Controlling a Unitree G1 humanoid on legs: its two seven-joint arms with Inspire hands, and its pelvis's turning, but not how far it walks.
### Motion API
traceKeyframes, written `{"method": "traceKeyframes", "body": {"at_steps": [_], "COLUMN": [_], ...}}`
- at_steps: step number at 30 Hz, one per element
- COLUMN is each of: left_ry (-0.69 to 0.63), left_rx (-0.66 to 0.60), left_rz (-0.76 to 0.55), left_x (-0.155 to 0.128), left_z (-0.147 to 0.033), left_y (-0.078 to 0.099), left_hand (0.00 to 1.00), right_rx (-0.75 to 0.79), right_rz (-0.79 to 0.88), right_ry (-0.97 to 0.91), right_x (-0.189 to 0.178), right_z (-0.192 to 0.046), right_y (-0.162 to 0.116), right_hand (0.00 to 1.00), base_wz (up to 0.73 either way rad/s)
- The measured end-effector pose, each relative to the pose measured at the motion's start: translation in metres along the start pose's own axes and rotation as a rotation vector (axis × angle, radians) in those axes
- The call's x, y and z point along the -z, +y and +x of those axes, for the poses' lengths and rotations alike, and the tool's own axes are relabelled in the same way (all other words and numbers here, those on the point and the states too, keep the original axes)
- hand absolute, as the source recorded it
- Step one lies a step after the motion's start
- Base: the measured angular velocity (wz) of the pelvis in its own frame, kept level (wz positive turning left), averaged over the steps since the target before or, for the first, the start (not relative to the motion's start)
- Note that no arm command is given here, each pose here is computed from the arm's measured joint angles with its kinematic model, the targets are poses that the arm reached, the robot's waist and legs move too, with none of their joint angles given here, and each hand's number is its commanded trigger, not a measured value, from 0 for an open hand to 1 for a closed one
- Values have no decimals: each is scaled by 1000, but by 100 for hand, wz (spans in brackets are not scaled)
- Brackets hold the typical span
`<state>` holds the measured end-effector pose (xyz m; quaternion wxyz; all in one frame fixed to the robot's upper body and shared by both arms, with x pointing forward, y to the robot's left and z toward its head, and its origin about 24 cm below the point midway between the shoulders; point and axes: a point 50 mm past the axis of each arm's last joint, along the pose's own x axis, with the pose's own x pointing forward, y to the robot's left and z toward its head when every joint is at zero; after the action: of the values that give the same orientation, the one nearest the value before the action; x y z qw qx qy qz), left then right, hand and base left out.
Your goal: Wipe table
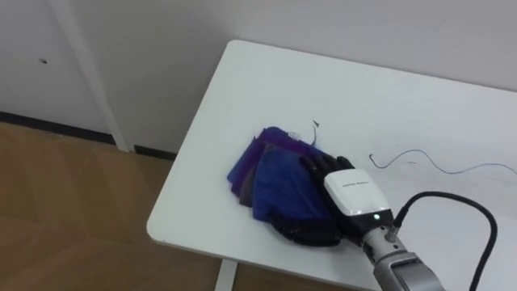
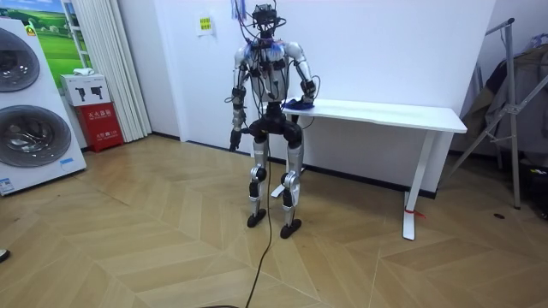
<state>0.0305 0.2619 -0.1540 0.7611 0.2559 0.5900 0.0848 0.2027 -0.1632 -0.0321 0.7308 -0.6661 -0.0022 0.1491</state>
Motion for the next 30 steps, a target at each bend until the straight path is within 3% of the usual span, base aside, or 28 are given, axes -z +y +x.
{"method": "traceKeyframes", "body": {"at_steps": [8,21,30], "left_ry": [-10,-19,6], "left_rx": [-25,-16,7], "left_rz": [31,39,42], "left_x": [2,6,10], "left_z": [-1,-4,-6], "left_y": [5,4,-3], "left_hand": [0,0,0], "right_rx": [115,101,68], "right_rz": [12,76,184], "right_ry": [86,126,170], "right_x": [20,26,35], "right_z": [6,3,37], "right_y": [-6,-6,-24], "right_hand": [100,100,100], "base_wz": [13,3,-5]}}
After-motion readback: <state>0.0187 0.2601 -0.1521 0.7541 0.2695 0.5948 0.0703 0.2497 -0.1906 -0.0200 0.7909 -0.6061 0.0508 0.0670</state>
